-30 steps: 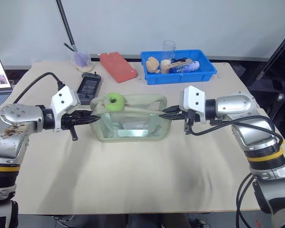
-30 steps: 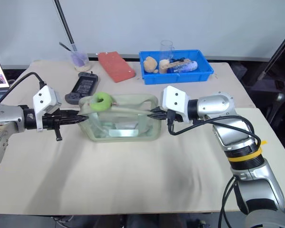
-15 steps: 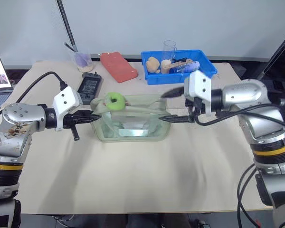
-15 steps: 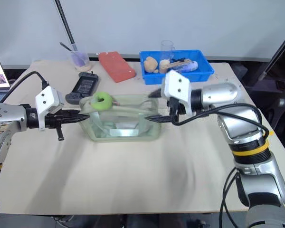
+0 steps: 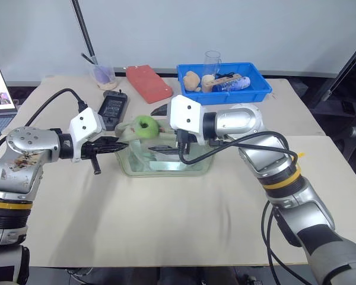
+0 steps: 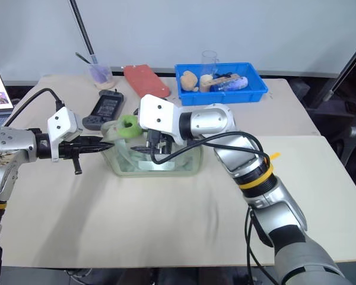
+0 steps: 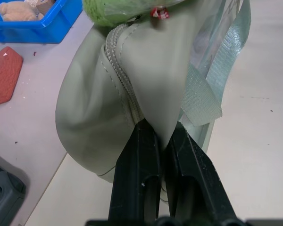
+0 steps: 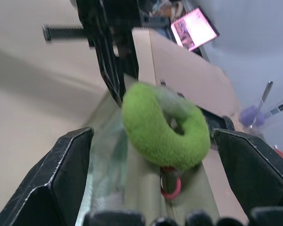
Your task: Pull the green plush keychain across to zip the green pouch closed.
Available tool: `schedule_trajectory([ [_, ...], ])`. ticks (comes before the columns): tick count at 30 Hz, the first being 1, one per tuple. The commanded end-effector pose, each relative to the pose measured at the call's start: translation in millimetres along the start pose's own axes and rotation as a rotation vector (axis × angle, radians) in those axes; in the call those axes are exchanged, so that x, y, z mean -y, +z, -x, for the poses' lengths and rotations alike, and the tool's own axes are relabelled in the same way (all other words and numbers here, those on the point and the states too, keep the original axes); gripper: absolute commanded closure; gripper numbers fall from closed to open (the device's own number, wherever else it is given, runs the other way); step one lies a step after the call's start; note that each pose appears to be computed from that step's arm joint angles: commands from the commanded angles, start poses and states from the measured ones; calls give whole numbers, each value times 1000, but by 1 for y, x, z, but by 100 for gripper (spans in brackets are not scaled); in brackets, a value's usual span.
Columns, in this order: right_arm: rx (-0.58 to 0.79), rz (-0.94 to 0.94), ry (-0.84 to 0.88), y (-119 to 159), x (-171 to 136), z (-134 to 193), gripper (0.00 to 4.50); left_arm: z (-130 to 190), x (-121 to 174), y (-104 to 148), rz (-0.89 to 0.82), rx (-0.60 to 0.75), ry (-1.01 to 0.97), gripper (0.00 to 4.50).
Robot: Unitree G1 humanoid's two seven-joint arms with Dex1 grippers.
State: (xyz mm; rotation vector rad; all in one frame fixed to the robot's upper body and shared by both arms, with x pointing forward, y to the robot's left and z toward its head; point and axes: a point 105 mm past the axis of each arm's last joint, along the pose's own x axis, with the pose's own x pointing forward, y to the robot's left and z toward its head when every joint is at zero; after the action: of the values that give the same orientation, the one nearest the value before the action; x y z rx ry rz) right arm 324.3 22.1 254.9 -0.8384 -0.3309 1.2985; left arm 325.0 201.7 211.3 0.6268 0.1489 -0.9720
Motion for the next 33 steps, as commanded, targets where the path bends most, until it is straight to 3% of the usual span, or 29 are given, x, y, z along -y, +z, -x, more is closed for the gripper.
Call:
schedule_trajectory([
  [1, 35, 87, 11, 14, 4, -4, 27, 0, 0, 6, -31, 7, -7, 450],
  [14, 110, 67, -21, 23, 13, -2, 448, 0, 2, 3, -23, 4, -13, 450],
  [20, 177, -88, -218, 39, 53, 42, 448, 0, -1, -1, -23, -5, 4, 450],
  [24, 92, -171, -350, 20, 66, 81, 448, 1, -2, -2, -17, -6, 13, 450],
  [33, -196, -230, -536, -42, 61, 154, 448, -4, -3, -2, -21, 3, 4, 450],
])
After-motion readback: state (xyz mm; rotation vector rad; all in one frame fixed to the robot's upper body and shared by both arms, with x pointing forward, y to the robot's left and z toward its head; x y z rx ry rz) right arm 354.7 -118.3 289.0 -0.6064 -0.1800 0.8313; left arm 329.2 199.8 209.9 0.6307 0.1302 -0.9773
